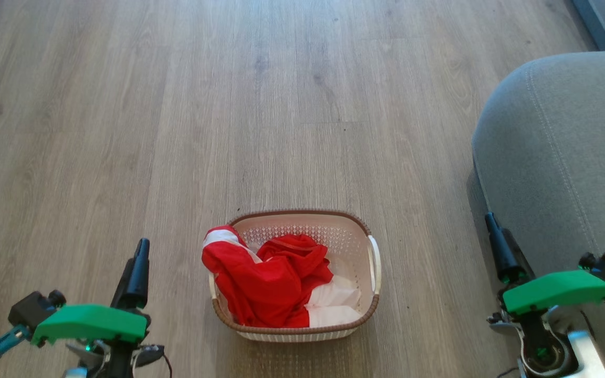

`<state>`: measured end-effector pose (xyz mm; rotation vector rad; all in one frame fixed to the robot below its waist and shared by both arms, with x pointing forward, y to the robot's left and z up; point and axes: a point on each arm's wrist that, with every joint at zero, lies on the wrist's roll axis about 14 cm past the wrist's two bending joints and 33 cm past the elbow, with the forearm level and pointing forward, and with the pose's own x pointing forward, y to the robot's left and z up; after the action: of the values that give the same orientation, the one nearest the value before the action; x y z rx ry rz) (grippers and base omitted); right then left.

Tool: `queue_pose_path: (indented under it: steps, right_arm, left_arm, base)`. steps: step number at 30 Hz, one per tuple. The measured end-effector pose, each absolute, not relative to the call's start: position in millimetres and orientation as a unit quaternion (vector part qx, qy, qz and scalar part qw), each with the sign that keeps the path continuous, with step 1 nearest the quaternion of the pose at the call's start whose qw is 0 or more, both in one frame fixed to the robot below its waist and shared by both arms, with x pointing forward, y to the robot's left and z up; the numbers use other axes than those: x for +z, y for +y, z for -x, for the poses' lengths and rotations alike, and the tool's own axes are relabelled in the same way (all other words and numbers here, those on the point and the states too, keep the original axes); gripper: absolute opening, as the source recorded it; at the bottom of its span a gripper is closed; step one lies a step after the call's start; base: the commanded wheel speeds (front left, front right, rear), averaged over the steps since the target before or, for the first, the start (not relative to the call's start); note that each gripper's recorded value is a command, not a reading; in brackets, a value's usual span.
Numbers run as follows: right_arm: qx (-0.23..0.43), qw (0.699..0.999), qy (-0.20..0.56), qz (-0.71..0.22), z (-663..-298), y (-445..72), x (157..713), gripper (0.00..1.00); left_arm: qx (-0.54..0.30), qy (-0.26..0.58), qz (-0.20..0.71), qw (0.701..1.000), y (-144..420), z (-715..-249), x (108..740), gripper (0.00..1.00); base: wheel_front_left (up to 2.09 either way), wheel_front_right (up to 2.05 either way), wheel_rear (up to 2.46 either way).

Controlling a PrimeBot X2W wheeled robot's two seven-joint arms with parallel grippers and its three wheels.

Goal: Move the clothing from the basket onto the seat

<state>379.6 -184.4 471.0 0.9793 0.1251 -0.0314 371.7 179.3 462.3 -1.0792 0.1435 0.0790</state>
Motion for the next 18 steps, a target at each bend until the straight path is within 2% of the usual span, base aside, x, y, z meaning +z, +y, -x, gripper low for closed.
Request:
queue_pose_path:
  steps: [18]
  right_arm:
    - [0.009,0.930,0.072,-0.361,-380.1,-175.9,466.8,1.00]
  left_arm:
    - [0.022,0.059,0.407,0.911,172.5,-375.1,470.3,1.00]
  base:
    - [0.00,0.00,0.00]
